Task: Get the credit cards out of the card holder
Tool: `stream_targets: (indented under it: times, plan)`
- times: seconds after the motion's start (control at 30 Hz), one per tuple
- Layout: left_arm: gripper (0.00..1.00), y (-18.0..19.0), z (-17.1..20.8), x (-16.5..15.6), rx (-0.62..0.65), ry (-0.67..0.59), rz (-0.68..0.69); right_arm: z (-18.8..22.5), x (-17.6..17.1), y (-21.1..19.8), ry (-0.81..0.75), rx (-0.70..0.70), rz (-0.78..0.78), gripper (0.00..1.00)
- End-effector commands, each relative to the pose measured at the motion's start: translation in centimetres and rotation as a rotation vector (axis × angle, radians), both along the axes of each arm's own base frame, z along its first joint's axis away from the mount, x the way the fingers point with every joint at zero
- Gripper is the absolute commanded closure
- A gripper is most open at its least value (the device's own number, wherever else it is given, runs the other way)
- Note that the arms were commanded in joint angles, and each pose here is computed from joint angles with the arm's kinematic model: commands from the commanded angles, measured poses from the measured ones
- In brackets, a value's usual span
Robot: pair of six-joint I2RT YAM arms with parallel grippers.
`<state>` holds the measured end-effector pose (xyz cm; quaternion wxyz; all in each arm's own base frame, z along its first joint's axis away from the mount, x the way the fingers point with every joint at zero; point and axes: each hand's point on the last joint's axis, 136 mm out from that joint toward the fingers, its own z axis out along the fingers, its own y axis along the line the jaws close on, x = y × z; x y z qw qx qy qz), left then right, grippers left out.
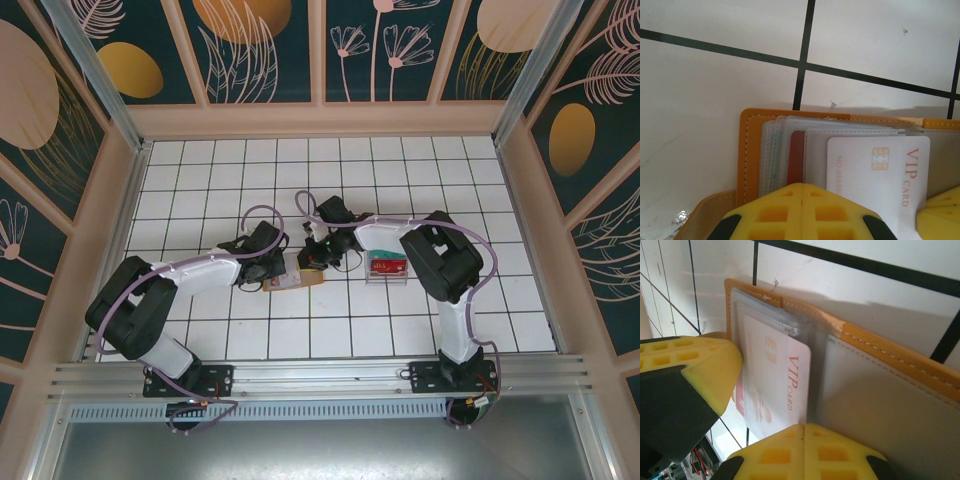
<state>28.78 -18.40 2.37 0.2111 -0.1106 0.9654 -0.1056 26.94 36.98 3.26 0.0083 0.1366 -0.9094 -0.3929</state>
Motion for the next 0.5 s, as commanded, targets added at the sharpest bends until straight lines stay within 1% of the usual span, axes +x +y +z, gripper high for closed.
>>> stream_targets:
  times: [0.0,0.23,0.37,0.47]
  plan:
    - [1.00,2.9,-2.9,-2.5,0.118,0.101,0.020,0.3,0.9,-1.4,-0.017,-0.025,-0.030,1.00]
    - [1.00,3.0,-2.9,-2.6,0.118,0.100,0.021,0.6,1.3,-3.5,-0.023,-0.041,-0.054,1.00]
    - [1.00,2.5,-2.2,-2.1,0.104,0.080,0.020,1.1,1.3,-4.5,-0.034,-0.044,-0.064,1.00]
    - [1.00,1.8,-1.0,-1.4,0.068,0.053,0.018,1.7,1.3,-4.9,-0.042,-0.038,-0.073,1.00]
